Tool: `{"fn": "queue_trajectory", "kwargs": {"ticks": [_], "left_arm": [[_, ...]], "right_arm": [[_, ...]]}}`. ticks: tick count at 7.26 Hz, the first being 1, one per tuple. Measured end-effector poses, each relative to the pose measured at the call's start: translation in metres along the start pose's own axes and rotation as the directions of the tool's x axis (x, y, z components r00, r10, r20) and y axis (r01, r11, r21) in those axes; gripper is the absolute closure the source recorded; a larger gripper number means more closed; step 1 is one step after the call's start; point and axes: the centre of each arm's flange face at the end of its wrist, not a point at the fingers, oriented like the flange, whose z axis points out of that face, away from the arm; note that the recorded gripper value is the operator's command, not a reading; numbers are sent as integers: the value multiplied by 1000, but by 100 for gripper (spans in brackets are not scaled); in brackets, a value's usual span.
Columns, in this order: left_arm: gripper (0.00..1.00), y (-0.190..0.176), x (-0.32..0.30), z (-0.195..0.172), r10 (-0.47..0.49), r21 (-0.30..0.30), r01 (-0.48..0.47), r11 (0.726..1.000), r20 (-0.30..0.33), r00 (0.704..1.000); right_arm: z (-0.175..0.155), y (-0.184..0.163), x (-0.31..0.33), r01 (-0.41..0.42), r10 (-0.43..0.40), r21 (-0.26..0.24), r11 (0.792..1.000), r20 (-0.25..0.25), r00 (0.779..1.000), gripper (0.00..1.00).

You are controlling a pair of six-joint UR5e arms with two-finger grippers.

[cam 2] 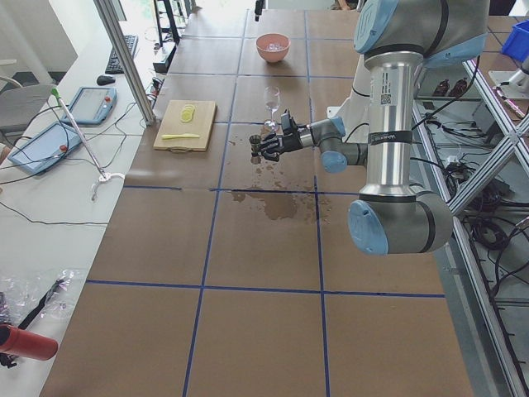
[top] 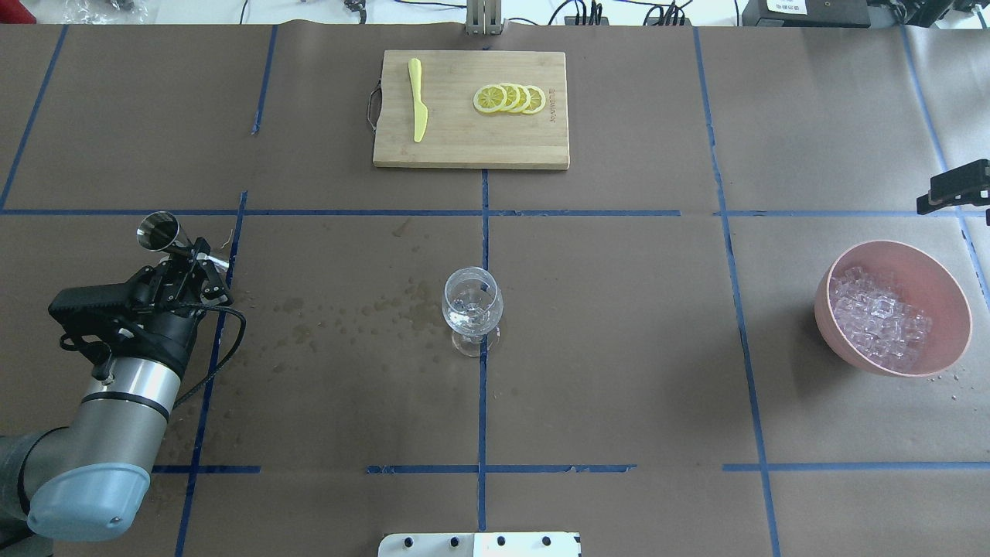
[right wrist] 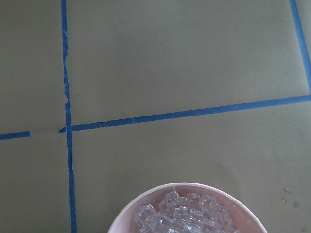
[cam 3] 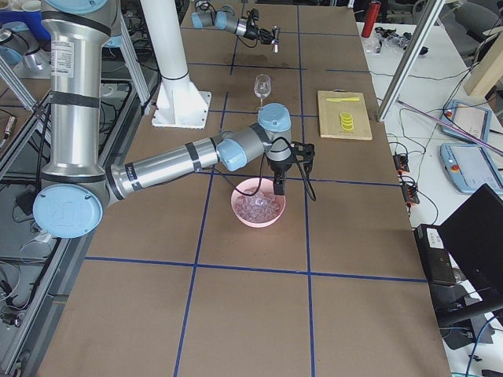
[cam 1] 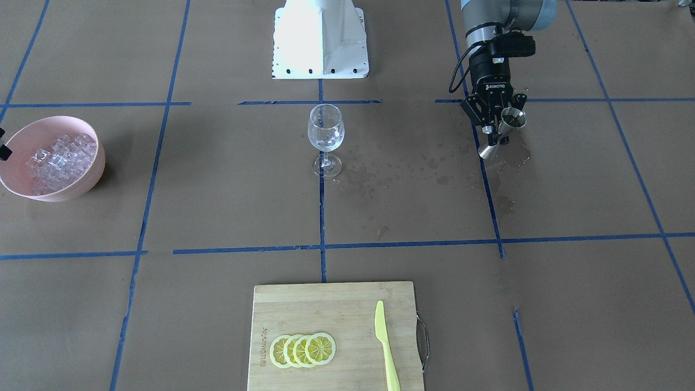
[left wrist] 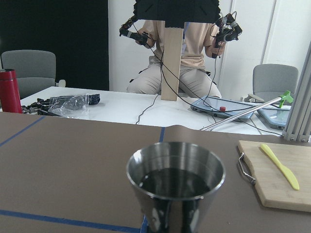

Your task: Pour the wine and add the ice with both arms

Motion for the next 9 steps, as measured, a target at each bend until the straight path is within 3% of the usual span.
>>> {"fn": "queue_trajectory", "kwargs": {"ticks": [5,9], "left_arm": [[100,-38,30,-2,112,45,-108,993,-109,988],[100,-67,89,-16,140,89,-125,988,-198,970]], "right_arm": [[44,49,4,-109,109,-5,994,-4,994,0],[63,69,4,-177,177,-18,984,4,984,0]]}}
